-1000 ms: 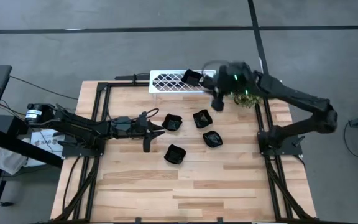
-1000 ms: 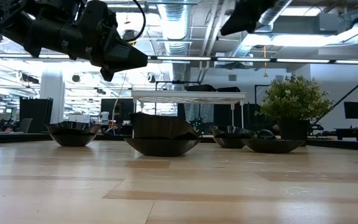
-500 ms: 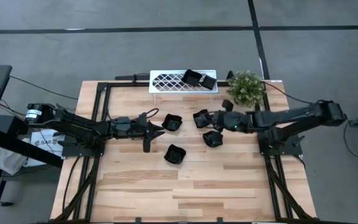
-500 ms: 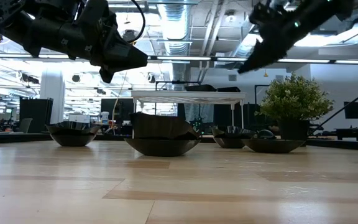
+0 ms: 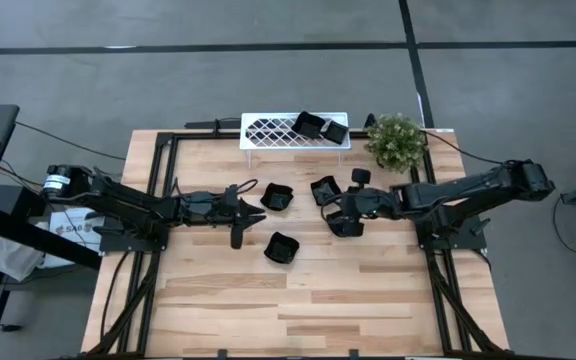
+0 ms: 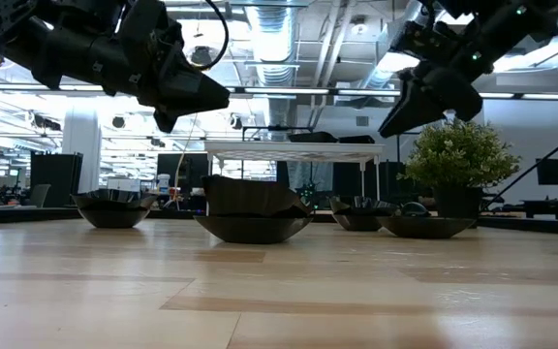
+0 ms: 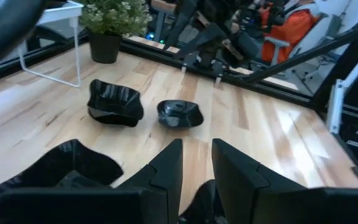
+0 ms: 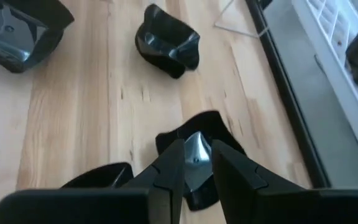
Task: Pick & Place Mini shaped plates
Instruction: Stack the black distorted square plate on top of the black distorted square plate on the shelf
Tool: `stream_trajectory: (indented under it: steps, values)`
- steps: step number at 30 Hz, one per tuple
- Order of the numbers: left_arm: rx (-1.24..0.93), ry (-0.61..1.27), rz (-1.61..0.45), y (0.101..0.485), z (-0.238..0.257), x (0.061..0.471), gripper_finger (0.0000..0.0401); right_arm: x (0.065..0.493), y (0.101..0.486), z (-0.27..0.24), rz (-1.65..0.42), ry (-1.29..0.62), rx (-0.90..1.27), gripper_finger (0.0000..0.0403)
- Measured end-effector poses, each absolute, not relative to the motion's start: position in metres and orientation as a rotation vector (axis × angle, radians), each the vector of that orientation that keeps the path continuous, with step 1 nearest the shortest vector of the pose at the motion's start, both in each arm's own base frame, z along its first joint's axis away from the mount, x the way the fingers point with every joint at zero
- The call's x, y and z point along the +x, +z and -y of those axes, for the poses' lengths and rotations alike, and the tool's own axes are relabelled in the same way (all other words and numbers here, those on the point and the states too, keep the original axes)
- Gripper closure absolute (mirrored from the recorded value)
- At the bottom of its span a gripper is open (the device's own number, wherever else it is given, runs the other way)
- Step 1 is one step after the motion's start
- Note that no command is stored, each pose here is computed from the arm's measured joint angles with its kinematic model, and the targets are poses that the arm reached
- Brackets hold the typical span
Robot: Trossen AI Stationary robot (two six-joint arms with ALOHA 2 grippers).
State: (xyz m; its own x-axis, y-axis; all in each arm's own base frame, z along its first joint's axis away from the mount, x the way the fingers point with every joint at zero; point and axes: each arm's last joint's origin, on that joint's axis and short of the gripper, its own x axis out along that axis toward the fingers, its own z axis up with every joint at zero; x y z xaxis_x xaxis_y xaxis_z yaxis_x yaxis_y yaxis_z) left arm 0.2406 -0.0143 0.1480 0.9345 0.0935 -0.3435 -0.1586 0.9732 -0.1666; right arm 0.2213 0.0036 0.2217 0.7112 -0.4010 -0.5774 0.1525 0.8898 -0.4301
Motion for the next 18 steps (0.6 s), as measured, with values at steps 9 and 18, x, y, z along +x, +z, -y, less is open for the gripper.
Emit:
stream_trajectory:
  steps: [9, 18]
  values:
    - [-0.176, 0.212, -0.360, 0.136, 0.012, 0.244, 0.0313, 0.222, 0.209, 0.000, -0.824, -0.320, -0.372, 0.0328]
    - [-0.180, 0.209, -0.346, 0.131, 0.013, 0.248, 0.0313, 0.240, 0.184, 0.003, -0.907, -0.160, -0.479, 0.0328]
